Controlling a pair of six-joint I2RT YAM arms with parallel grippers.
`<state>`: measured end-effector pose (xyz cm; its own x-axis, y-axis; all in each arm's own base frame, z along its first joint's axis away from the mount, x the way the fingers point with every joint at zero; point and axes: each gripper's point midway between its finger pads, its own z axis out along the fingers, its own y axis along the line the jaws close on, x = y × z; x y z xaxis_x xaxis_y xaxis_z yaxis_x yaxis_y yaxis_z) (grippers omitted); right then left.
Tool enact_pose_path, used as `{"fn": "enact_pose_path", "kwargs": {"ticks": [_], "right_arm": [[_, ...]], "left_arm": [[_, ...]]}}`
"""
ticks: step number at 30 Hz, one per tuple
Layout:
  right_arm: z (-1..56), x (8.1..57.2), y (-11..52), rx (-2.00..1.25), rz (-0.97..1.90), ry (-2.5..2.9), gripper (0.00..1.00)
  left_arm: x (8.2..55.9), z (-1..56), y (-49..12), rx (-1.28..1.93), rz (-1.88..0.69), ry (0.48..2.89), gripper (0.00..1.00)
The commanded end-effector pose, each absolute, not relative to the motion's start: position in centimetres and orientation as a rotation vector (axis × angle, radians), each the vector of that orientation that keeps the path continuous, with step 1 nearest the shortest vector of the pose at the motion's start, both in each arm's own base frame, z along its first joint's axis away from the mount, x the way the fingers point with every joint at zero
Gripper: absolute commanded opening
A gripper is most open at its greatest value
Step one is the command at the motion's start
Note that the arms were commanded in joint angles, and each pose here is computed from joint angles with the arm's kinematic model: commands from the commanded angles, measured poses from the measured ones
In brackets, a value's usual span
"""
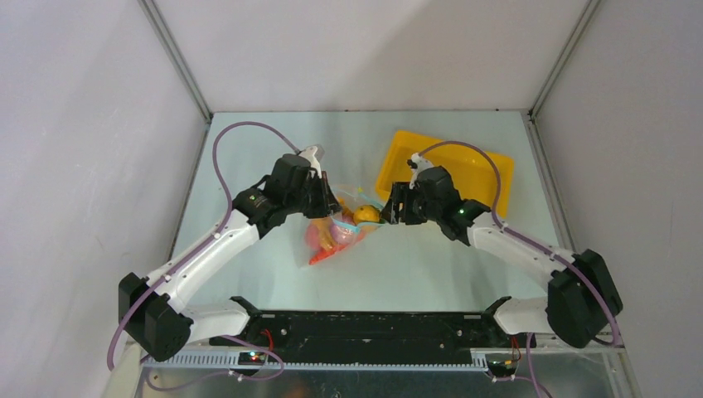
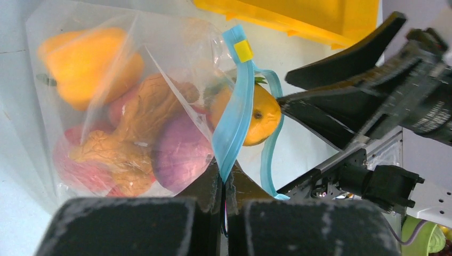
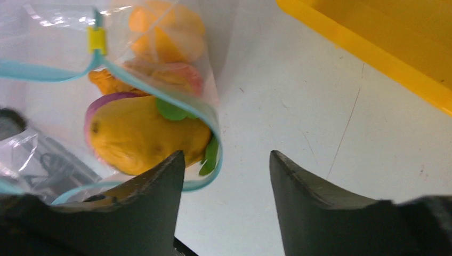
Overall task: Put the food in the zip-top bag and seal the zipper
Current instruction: Adjust the zipper food storage bag at the center of the board.
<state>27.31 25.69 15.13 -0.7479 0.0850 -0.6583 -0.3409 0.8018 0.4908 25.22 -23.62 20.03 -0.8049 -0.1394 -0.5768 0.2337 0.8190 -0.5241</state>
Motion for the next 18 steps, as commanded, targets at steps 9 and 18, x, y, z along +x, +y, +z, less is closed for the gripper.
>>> {"fn": "enact_pose_path", "kwargs": {"ticks": [9,18], "right_arm": [[14.8,27.8,29.3,-0.116,0.940,2.272,0.10],[20.1,25.6,28.8,-0.133,0.935,2.233,0.00]], "left_arm": [[25.2,21.3,-24.2,0.124,-0.837,2.313,0.02],[23.3,23.3,-26.6,0.318,-1.000,2.233,0.05]]}}
